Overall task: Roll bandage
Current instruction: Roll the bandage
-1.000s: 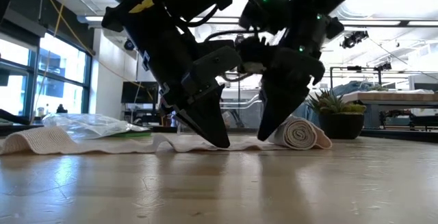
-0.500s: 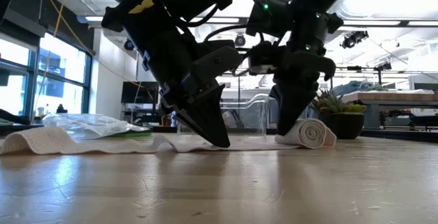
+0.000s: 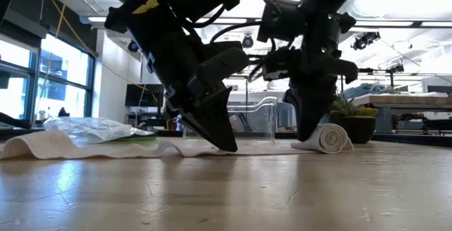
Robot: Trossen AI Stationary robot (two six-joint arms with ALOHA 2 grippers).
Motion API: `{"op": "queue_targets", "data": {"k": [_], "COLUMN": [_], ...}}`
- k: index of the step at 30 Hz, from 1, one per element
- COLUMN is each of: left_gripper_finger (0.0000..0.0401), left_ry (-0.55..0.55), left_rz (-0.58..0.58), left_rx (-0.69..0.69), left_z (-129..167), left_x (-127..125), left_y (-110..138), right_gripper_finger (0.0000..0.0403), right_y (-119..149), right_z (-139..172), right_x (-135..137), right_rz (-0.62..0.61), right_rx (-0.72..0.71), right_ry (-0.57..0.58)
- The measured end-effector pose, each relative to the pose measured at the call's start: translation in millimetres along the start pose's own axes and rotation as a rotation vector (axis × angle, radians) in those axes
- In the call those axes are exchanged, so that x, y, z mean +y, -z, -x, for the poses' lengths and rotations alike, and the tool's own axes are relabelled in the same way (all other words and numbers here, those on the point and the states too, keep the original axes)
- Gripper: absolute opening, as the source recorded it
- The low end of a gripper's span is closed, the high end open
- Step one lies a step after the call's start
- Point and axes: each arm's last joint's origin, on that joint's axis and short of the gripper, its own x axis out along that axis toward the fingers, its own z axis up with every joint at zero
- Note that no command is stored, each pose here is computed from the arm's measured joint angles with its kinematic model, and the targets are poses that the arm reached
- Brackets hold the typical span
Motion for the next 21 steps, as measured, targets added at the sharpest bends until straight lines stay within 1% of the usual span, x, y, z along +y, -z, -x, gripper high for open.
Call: {"op": "queue_targets", "data": {"k": [5,7,15,21], "left_gripper_finger": [0.0,0.0,0.0,0.0], "left_ry": [0.0,-0.001,-0.014,-0.006], "left_rz": [0.0,0.001,0.004,0.02], "left_rx": [-0.002,-0.006,-0.018,-0.009], "left_z": [0,0,-1,-2], "left_x": [0,0,1,6], "left_y": [0,-1,-1,-6], "right_gripper_finger": [0.0,0.0,0.0,0.0], "right_y": [-9,-10,-5,3], "right_z": [18,24,37,43], "right_x": [3,4,-1,-15], "right_rz": [-0.009,0.002,-0.026,-0.137], "right_rx": [-0.131,-0.154,-0.141,-0.086], "right_ry": [-0.016,-0.011,0.028,0.045]}}
